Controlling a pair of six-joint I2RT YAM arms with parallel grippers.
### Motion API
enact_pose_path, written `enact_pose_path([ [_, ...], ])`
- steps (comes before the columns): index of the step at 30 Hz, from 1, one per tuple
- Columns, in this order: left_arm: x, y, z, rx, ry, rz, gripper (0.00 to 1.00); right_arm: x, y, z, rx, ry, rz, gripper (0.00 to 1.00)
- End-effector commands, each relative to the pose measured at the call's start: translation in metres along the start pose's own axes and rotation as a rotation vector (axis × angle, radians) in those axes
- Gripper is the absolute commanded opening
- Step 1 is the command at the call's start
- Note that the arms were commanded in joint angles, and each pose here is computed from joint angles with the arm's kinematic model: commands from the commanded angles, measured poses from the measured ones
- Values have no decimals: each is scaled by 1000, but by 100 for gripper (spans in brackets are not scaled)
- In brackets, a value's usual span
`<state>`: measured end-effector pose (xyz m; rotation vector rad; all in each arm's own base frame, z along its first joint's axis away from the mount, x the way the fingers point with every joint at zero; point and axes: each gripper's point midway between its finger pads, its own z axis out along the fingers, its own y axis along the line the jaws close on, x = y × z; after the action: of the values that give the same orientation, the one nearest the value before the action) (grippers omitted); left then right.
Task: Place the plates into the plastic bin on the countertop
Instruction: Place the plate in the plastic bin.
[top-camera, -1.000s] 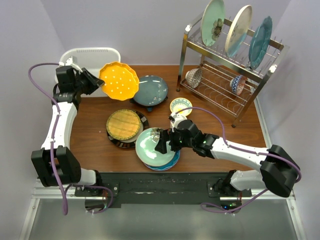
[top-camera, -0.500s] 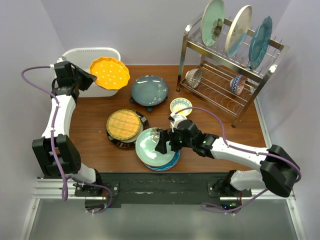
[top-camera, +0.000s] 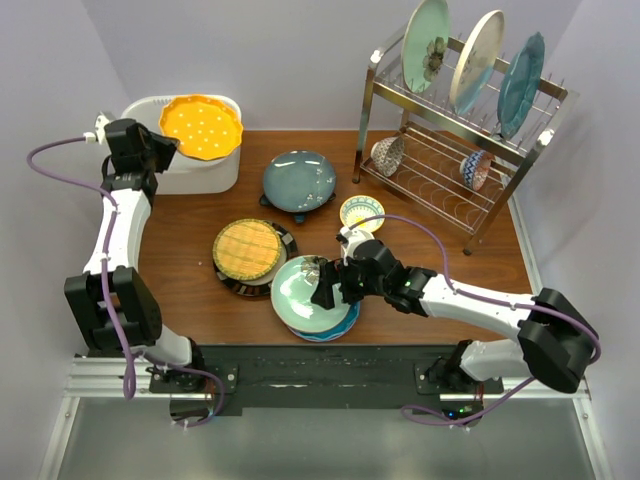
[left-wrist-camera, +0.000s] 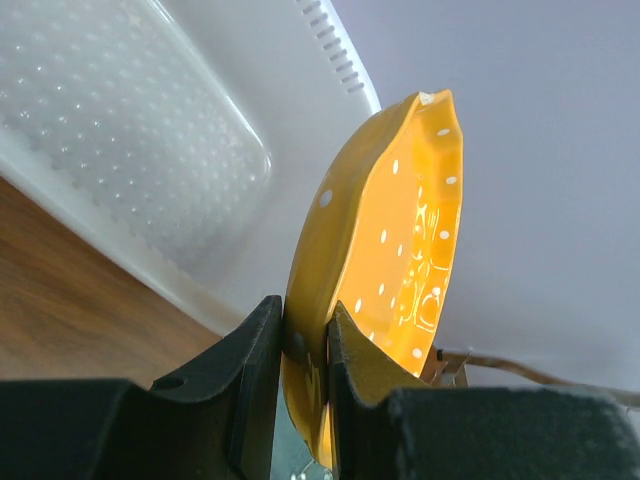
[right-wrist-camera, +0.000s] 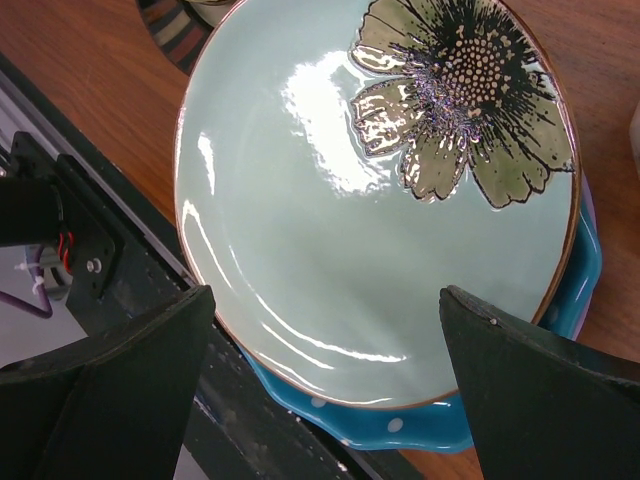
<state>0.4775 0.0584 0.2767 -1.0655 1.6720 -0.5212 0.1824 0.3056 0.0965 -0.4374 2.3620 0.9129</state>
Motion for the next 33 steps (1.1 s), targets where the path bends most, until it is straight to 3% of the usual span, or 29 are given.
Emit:
enact_pose_path([
  [1, -58, -65, -7, 216, -190, -79, 0, -13, 11, -1, -22, -28, -29, 99],
  [24, -84, -59, 48, 120, -272, -6, 0, -15, 12, -2, -24, -34, -27, 99],
  [33, -91, -37, 68, 19, -311, 50, 0, -16, 13, -1, -25, -29, -26, 99],
])
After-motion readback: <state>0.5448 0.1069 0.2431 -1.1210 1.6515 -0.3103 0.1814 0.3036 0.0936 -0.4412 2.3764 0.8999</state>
